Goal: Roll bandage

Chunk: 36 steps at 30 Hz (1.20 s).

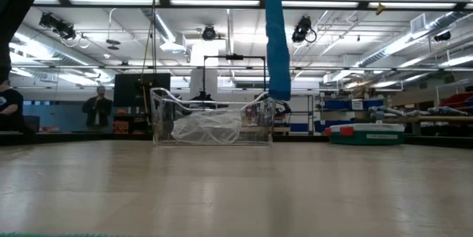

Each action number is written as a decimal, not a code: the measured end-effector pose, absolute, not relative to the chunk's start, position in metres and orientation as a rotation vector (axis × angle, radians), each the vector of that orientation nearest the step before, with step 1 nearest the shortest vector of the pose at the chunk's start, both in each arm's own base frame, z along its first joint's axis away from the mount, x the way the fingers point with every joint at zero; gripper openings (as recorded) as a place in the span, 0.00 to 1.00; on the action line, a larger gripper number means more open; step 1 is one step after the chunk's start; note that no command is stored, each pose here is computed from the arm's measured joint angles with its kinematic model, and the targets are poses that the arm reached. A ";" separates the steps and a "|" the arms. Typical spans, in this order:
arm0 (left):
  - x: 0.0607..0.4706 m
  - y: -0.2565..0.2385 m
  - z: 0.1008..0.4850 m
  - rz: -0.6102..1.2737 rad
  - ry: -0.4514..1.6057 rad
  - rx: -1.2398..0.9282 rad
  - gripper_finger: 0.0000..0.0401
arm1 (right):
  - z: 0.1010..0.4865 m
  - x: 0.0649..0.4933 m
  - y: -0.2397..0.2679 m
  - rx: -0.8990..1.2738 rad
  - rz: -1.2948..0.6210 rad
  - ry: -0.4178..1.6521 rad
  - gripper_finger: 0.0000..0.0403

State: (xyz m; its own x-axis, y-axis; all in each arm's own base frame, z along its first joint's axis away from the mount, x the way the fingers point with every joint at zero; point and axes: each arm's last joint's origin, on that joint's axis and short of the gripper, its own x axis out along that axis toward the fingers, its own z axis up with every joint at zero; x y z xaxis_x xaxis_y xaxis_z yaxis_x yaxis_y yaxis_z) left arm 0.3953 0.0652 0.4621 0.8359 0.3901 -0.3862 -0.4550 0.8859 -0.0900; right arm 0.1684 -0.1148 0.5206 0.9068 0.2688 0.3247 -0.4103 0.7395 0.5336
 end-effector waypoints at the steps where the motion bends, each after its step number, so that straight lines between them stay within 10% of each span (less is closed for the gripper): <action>1: 0.395 0.067 0.462 0.454 0.364 -0.183 0.01 | 0.521 0.170 -0.113 0.637 0.387 -0.230 0.00; 36: 0.370 0.074 0.511 0.490 0.174 0.072 0.00 | 0.468 0.220 -0.072 0.784 0.433 0.203 0.00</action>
